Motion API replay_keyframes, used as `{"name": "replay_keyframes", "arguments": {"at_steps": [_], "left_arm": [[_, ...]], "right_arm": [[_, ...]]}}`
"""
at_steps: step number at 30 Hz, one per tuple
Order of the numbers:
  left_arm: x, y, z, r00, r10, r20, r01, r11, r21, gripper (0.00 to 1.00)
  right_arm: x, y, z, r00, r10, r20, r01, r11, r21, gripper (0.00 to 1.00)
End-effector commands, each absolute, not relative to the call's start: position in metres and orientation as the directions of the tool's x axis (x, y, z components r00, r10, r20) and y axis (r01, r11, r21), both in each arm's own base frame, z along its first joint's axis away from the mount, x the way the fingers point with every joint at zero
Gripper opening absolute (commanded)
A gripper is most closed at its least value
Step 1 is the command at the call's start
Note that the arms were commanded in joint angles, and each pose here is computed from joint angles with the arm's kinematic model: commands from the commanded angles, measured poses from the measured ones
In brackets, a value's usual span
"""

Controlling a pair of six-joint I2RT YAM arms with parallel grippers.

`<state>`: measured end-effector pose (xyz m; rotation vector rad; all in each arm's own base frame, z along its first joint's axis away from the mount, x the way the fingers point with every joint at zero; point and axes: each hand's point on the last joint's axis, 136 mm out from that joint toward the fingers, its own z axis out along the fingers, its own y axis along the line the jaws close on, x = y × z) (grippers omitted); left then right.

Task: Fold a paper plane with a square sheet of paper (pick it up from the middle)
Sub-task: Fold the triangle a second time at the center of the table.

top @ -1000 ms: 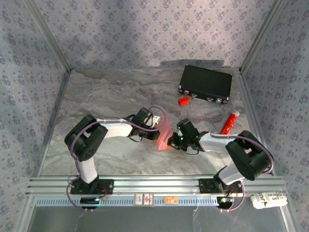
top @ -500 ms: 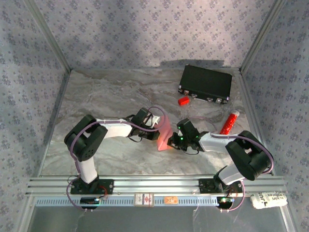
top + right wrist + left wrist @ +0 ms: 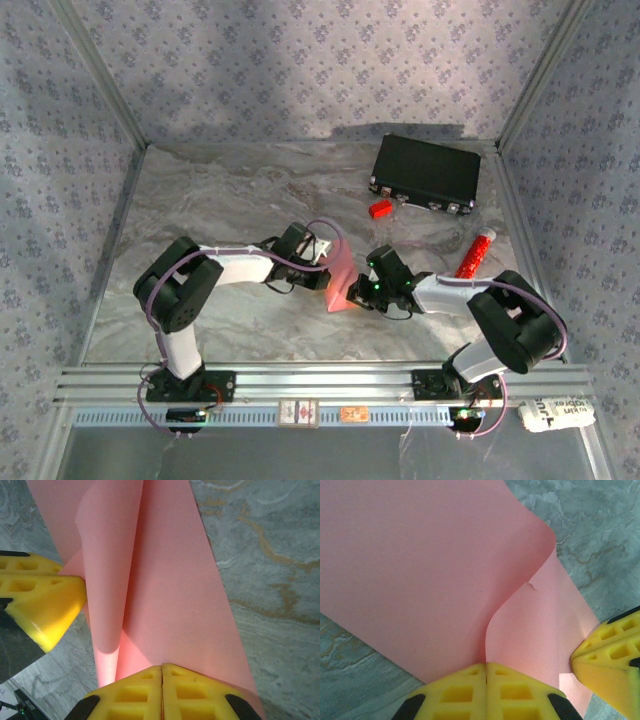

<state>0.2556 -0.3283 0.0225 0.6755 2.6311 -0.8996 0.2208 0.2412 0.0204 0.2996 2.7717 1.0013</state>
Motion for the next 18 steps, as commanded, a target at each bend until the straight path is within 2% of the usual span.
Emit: {"name": "replay_keyframes", "arguments": {"at_steps": [1,7,18], "left_arm": [[0.252,-0.326,0.013,-0.864,0.349,-0.362,0.496,0.707,-0.504,0.0],[0.252,-0.326,0.013,-0.865,0.349,-0.36,0.496,0.706,-0.506,0.0],[0.252,-0.326,0.012,-0.865,0.351,-0.359,0.496,0.706,-0.506,0.0]], "right_arm": [[0.226,0.247,0.04,-0.96,0.249,-0.128,0.094,0.717,0.691,0.07],[0.225,0.276,0.06,-0.966,0.22,-0.137,0.038,0.643,0.765,0.05],[0.217,0.305,0.05,-0.981,0.168,-0.101,0.026,0.624,0.781,0.04]]}}
